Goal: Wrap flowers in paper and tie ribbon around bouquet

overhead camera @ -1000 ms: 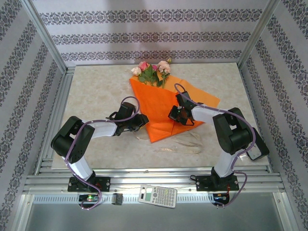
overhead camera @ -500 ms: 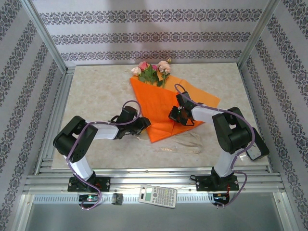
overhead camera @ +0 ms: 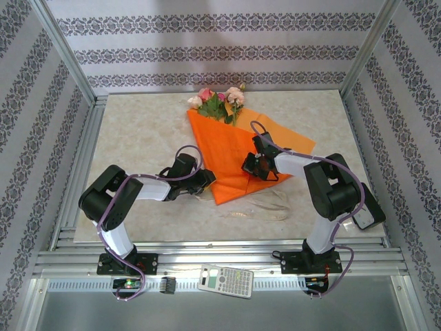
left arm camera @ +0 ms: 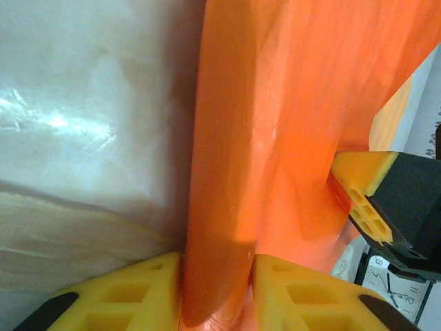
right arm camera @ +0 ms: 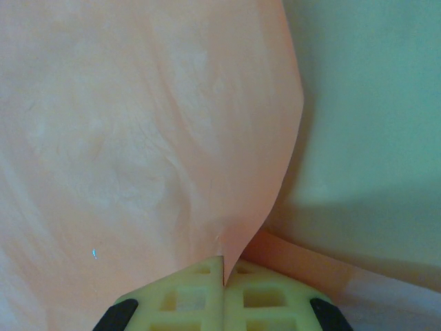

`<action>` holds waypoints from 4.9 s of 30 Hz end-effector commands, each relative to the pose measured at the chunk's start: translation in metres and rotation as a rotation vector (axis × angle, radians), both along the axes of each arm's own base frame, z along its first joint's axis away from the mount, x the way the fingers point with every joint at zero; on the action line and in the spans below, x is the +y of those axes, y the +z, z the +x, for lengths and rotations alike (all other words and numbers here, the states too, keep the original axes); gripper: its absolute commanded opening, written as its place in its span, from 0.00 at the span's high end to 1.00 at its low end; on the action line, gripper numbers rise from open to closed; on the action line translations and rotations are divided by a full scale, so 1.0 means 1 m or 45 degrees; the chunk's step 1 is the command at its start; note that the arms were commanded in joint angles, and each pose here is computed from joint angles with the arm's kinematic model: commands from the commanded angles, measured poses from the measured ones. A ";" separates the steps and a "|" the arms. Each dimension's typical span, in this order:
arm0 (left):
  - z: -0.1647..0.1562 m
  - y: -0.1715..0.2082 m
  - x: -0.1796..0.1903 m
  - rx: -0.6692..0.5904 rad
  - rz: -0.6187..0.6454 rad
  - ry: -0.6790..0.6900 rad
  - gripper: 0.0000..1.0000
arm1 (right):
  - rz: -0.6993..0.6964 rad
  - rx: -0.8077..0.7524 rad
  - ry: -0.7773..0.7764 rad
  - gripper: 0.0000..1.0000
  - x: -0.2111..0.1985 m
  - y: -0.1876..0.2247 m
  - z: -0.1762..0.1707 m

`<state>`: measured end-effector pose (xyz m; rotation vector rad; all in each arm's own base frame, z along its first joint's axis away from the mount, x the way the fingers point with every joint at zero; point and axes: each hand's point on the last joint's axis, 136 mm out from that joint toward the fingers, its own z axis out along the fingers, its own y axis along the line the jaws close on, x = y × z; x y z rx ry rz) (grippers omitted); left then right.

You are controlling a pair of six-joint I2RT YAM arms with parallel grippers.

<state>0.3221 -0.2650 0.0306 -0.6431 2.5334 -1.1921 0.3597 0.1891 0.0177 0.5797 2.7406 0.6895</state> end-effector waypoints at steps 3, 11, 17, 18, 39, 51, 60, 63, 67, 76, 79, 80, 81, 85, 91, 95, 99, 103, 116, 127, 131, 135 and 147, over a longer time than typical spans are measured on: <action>-0.006 0.008 -0.010 -0.020 -0.059 -0.037 0.82 | -0.001 0.041 -0.009 1.00 -0.004 -0.010 -0.004; -0.005 0.012 -0.007 0.057 -0.040 0.020 1.00 | 0.029 0.051 -0.030 0.76 -0.008 0.011 -0.006; -0.001 0.024 -0.010 0.103 -0.101 0.084 1.00 | 0.060 0.070 -0.153 0.41 -0.026 0.061 -0.034; -0.001 0.025 -0.011 0.113 -0.109 0.083 1.00 | 0.093 0.093 -0.192 0.39 -0.025 0.066 -0.045; -0.002 0.025 -0.016 0.136 -0.146 0.070 1.00 | 0.750 0.050 -0.484 0.36 0.086 0.044 -0.115; -0.001 0.025 -0.017 0.144 -0.158 0.071 1.00 | 0.782 -0.022 -0.529 0.59 0.094 0.035 -0.104; 0.003 0.023 -0.012 0.148 -0.158 0.092 1.00 | 0.764 -0.019 -0.572 0.68 0.086 0.031 -0.111; 0.004 0.024 -0.012 0.146 -0.161 0.094 1.00 | 0.748 -0.007 -0.580 0.57 0.085 0.025 -0.116; 0.004 0.023 -0.011 0.146 -0.162 0.095 1.00 | 0.793 -0.073 -0.577 0.59 0.088 0.028 -0.108; 0.003 0.021 -0.009 0.150 -0.155 0.095 1.00 | 0.877 -0.151 -0.580 0.81 0.097 0.032 -0.099; 0.004 0.020 -0.006 0.149 -0.143 0.095 1.00 | 0.869 -0.144 -0.597 0.90 0.096 0.034 -0.102; 0.005 0.019 -0.004 0.149 -0.141 0.095 1.00 | 0.860 -0.138 -0.605 0.91 0.095 0.034 -0.103; 0.006 0.019 -0.003 0.148 -0.137 0.097 1.00 | 0.856 -0.139 -0.609 0.92 0.095 0.035 -0.104; 0.008 0.017 0.002 0.144 -0.121 0.099 1.00 | 0.818 -0.114 -0.632 1.00 0.087 0.025 -0.111; 0.003 0.026 0.009 0.127 -0.104 0.105 0.65 | 0.834 -0.089 -0.646 1.00 0.091 0.024 -0.110; -0.013 0.039 0.003 0.150 -0.148 0.073 0.53 | 0.828 -0.080 -0.658 1.00 0.090 0.020 -0.110; -0.031 0.037 -0.009 0.197 -0.189 0.030 0.51 | 0.870 -0.075 -0.654 1.00 0.099 0.027 -0.104; -0.026 0.029 -0.015 0.196 -0.197 0.034 0.51 | 0.872 -0.070 -0.660 1.00 0.098 0.027 -0.105; 0.007 0.027 -0.029 0.114 -0.245 0.076 0.81 | 0.886 -0.057 -0.649 1.00 0.098 0.034 -0.104; 0.028 0.031 -0.006 0.072 -0.171 0.136 0.82 | 0.879 -0.045 -0.627 1.00 0.097 0.038 -0.105; 0.045 0.028 -0.006 0.061 -0.170 0.130 0.70 | 0.894 -0.044 -0.619 1.00 0.099 0.041 -0.103; 0.057 0.021 -0.004 0.067 -0.159 0.129 0.86 | 0.894 -0.044 -0.616 1.00 0.099 0.042 -0.102; 0.076 0.020 0.023 0.006 -0.094 0.177 0.76 | 0.876 -0.030 -0.607 1.00 0.097 0.039 -0.103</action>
